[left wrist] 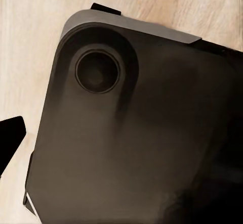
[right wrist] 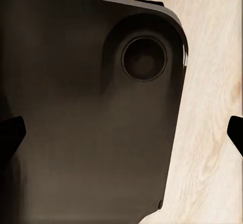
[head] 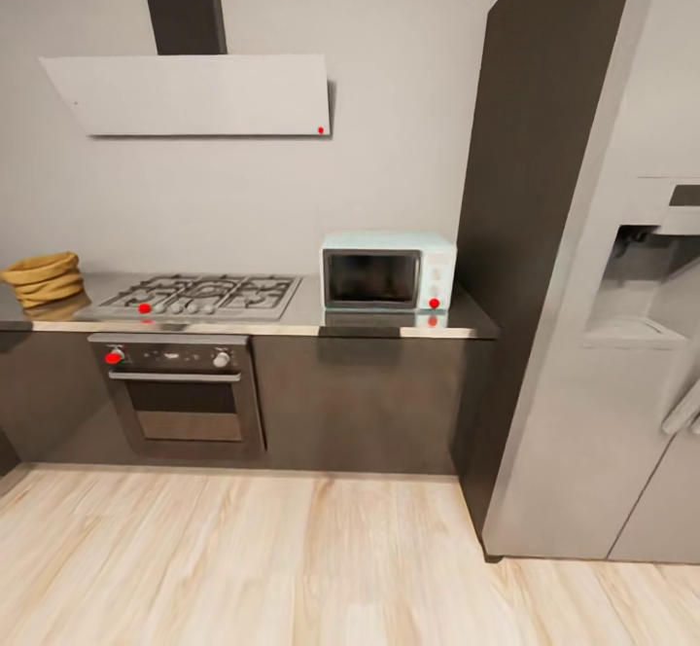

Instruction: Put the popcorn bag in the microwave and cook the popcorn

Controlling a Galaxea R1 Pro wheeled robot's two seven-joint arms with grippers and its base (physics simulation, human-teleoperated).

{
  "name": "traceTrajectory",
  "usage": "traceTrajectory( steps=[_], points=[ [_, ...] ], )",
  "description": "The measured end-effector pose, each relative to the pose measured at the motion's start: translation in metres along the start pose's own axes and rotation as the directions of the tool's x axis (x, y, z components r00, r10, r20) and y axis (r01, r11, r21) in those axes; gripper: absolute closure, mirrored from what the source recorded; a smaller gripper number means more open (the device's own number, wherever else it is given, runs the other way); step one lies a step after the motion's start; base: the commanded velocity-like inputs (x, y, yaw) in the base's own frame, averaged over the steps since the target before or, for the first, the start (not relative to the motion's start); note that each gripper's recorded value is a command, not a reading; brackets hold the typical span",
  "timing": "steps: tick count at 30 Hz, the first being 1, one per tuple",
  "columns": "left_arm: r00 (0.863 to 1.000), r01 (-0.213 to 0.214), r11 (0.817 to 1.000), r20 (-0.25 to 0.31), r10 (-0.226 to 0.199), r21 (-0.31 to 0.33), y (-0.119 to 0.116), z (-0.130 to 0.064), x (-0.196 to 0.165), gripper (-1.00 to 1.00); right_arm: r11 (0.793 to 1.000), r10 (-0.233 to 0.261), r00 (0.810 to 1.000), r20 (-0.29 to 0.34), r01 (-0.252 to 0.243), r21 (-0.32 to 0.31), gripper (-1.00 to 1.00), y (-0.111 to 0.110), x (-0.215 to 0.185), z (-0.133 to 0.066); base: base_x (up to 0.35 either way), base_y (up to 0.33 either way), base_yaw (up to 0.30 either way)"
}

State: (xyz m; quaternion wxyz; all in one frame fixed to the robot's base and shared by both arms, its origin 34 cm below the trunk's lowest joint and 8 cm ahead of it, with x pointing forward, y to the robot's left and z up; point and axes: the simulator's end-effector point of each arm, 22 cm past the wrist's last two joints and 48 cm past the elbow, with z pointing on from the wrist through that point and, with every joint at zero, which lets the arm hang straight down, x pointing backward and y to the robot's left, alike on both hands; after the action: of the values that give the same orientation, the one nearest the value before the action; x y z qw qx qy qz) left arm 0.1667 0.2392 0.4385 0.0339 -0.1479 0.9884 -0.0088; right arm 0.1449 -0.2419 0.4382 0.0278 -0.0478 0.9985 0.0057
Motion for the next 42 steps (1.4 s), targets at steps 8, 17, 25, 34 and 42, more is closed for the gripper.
traceTrajectory(
  steps=[8, 17, 25, 34, 42],
  points=[
    [1.000, 0.000, 1.000, 0.001, 0.000, 0.000, 0.0000, 0.0000, -0.0001, -1.00, 1.000, -0.001, 1.000, 0.001, 0.001, -0.001, -1.00, 0.0003, -0.0002, 0.0000, 0.322, 0.000, 0.000],
    [1.000, 0.000, 1.000, -0.002, 0.000, 0.000, 0.0000, 0.0000, 0.0004, -1.00, 1.000, -0.003, 1.000, 0.000, 0.003, -0.002, -1.00, 0.0003, 0.0001, 0.0000, 0.322, 0.000, 0.000],
    [1.000, -0.001, 1.000, 0.002, 0.001, 0.000, 0.0000, 0.0000, -0.0004, -1.00, 1.000, -0.001, 1.000, -0.003, 0.001, -0.001, -1.00, 0.0008, 0.0007, 0.0000, 0.322, 0.000, 0.000],
    [1.000, 0.000, 1.000, 0.005, 0.000, 0.000, 0.0000, 0.0000, -0.0012, -1.00, 1.000, -0.003, 1.000, 0.001, 0.003, -0.001, -1.00, 0.0002, -0.0002, 0.0000, 0.322, 0.000, 0.000],
    [1.000, -0.003, 1.000, 0.006, 0.003, 0.000, -0.0001, 0.0000, -0.0013, -1.00, 1.000, -0.003, 1.000, 0.000, 0.003, -0.002, -1.00, 0.0004, 0.0001, 0.0000, 0.322, 0.000, 0.000]
  ],
)
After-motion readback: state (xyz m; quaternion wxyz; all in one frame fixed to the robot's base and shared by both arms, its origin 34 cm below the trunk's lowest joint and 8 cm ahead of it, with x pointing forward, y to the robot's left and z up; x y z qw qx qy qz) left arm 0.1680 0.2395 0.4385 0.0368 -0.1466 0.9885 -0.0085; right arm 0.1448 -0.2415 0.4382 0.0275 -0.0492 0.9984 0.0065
